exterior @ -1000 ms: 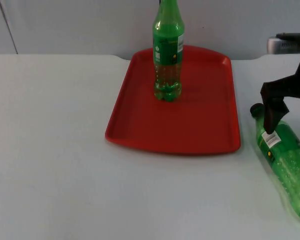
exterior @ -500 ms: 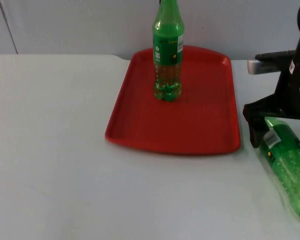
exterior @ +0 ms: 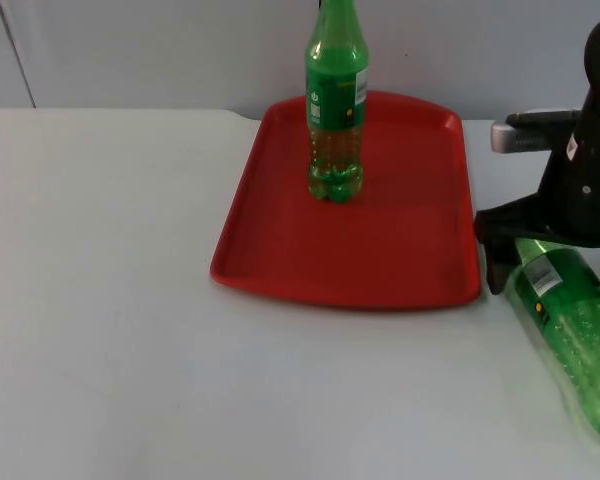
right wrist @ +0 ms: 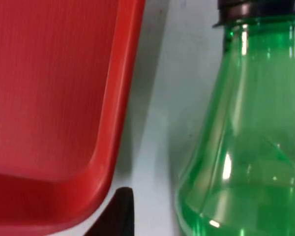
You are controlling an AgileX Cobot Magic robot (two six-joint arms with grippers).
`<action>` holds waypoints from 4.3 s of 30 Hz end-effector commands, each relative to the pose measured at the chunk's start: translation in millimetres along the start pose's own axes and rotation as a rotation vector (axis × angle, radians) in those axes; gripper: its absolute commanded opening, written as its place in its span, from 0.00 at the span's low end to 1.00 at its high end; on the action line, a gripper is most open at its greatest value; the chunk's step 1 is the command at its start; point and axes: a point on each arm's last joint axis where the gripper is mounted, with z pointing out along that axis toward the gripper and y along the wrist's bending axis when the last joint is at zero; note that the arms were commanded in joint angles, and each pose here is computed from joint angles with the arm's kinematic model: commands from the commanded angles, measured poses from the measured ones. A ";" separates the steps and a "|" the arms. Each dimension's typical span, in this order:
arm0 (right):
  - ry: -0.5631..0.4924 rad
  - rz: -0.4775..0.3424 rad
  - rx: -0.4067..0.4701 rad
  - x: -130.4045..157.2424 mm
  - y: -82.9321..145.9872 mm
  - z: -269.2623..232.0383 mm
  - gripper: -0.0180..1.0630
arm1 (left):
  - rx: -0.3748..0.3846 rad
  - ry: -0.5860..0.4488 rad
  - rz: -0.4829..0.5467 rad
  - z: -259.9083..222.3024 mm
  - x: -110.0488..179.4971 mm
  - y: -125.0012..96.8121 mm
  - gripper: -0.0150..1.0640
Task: Place the bottle upright on the tray.
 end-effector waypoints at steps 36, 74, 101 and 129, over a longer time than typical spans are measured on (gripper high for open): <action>0.092 0.069 0.009 8.7 3.2 34.8 0.23 | -0.007 0.003 -0.006 0.4 1.5 0.4 0.99; -1.106 -0.222 -0.243 17.4 -9.9 -193.6 0.02 | -0.007 0.003 -0.006 0.4 1.5 0.4 0.99; -1.584 -0.482 -0.711 42.7 30.9 -130.3 0.02 | -0.007 0.003 -0.006 0.4 1.5 0.4 0.99; -1.311 -0.561 -1.085 -36.0 85.4 -44.1 0.02 | -0.007 0.003 -0.006 0.4 1.5 0.4 0.99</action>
